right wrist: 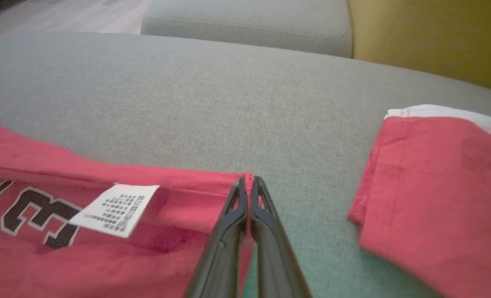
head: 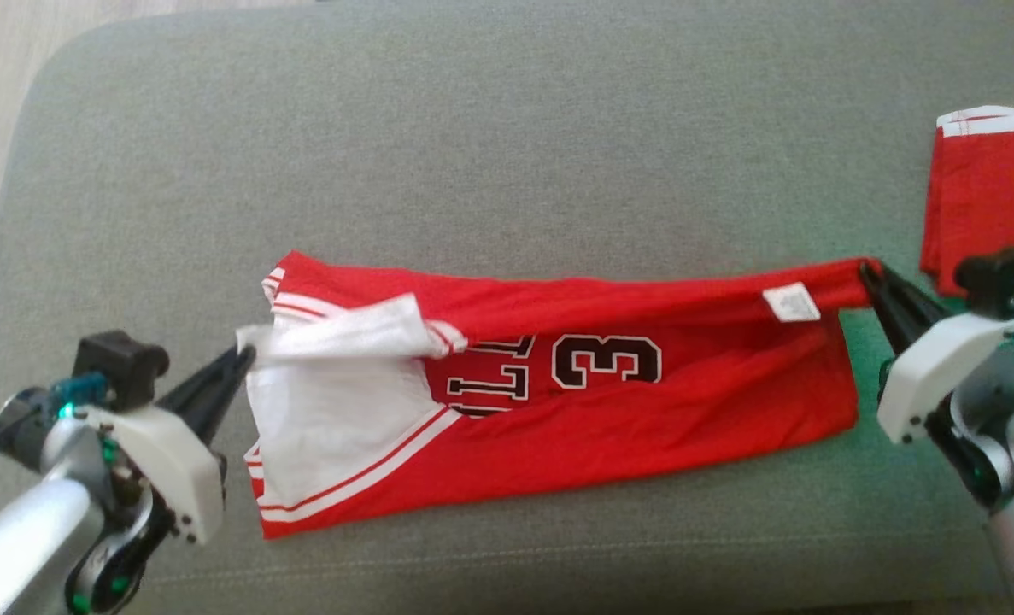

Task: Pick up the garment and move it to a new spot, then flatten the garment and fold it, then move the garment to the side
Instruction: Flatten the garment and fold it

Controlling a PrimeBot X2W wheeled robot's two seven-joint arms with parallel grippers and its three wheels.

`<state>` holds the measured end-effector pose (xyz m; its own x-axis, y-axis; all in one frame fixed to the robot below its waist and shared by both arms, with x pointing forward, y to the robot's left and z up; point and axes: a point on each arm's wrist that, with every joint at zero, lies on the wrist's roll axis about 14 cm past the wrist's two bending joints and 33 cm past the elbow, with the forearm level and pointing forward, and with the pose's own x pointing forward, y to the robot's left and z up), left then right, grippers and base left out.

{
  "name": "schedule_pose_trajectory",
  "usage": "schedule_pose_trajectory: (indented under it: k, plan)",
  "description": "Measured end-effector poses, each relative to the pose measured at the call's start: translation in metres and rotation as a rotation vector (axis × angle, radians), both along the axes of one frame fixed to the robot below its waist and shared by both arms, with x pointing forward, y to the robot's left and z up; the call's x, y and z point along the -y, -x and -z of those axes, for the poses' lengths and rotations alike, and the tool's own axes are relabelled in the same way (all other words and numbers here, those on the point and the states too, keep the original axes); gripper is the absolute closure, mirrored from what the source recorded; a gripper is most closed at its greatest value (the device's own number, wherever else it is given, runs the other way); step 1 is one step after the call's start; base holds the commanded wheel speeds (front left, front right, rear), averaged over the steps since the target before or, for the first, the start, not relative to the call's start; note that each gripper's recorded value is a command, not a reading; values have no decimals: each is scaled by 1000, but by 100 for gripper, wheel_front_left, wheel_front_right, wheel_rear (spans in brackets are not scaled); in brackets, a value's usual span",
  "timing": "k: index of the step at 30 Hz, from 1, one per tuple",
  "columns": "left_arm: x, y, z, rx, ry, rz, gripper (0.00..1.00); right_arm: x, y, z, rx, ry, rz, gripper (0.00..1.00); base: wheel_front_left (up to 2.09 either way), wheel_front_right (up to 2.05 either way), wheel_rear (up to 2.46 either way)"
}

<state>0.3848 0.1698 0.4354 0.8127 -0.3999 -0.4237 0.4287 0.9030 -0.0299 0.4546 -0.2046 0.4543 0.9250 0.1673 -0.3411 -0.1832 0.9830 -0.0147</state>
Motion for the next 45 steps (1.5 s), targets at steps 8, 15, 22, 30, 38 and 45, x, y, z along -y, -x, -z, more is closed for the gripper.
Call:
schedule_pose_trajectory:
  k: [8,15,22,30,38,45]
  plan:
    - [7,41,23,-111,-44,61,100,6,26,13,-94,12,-9,100,0,0,0]
    - [12,59,39,-196,-74,107,53,11,37,21,-175,-20,16,0,0,0,0]
    - [8,60,40,-202,-83,100,0,27,35,9,-153,-7,70,0,0,0,0]
    - [-16,4,-28,108,56,-126,0,6,15,-47,128,-105,101,0,0,0,0]
    - [-33,-27,-111,408,324,-388,0,-28,12,-113,430,-219,85,0,0,0,0]
    - [-49,-15,-136,547,421,-527,0,-43,21,-127,525,-244,68,0,0,0,0]
